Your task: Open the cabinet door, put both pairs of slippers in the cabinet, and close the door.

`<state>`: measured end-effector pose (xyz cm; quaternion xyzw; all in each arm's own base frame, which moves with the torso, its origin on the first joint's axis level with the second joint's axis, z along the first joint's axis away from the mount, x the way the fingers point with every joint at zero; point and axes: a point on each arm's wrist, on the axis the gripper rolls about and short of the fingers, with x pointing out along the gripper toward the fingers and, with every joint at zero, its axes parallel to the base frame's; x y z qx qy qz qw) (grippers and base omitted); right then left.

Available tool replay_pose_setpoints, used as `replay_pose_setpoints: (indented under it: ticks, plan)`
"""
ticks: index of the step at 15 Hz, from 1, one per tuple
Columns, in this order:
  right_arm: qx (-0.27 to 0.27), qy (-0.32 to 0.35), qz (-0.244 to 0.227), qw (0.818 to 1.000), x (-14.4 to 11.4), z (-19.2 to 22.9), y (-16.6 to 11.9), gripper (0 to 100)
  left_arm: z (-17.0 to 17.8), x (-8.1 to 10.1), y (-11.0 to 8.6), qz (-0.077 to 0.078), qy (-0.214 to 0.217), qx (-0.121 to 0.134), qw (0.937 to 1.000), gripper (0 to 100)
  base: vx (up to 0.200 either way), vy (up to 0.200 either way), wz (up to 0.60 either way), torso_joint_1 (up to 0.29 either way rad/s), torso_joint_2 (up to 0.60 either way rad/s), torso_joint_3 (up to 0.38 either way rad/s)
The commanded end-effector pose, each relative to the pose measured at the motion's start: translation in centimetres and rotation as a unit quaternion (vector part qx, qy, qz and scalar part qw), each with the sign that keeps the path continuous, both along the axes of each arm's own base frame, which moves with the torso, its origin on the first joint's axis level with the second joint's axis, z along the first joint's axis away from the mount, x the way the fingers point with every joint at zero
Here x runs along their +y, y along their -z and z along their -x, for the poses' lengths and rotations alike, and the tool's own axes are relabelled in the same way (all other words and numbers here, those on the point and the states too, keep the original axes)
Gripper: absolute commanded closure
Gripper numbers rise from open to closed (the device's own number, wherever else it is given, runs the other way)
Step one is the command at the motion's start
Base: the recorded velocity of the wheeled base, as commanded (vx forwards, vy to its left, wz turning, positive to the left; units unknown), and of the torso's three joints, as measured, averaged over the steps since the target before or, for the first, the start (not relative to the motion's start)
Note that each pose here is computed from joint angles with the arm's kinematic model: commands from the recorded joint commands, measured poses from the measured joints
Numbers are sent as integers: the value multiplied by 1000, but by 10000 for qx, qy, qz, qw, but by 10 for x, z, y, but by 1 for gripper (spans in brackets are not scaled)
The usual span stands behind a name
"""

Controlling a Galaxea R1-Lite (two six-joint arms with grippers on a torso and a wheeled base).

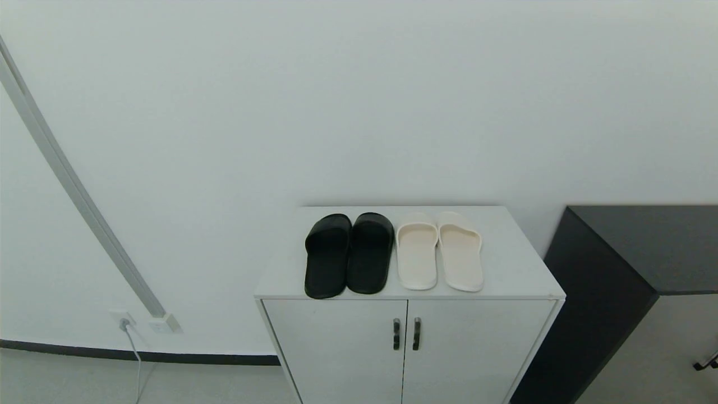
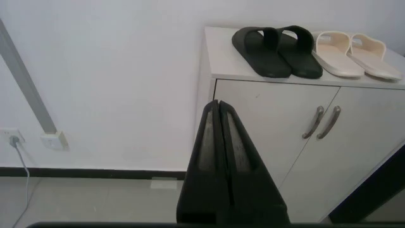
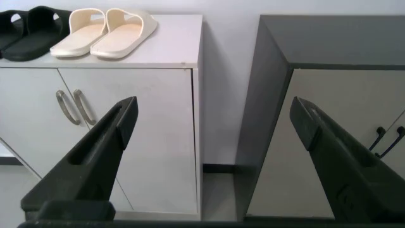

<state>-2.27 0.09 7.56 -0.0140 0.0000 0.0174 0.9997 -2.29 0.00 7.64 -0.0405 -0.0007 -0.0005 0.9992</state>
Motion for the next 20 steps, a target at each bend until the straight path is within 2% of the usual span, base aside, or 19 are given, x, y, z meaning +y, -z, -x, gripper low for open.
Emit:
replay_pose_setpoints:
  ticks: [1,15,16,17,18,20]
  plan:
    - [5,-10,5,10000,0,0,0,0,0,0,0,1,3,0,10000,100,0,0,0,0,0,0]
    - [-17,-17,189,9998,0,0,0,0,0,0,0,40,-4,0,10000,100,0,0,0,0,0,0]
    - [-283,-37,130,9995,0,3,-15,0,0,0,0,47,3,0,10000,100,0,0,0,0,0,0]
    - [-722,-130,-176,9972,0,10,-66,0,0,0,0,47,-4,0,10000,100,0,0,0,0,0,0]
    - [-508,-156,-316,9981,0,6,-87,0,0,0,0,47,-4,0,10000,100,0,0,0,0,0,0]
    - [365,-204,-126,9990,0,-15,-81,0,0,0,0,47,-4,0,10000,100,0,0,0,0,0,0]
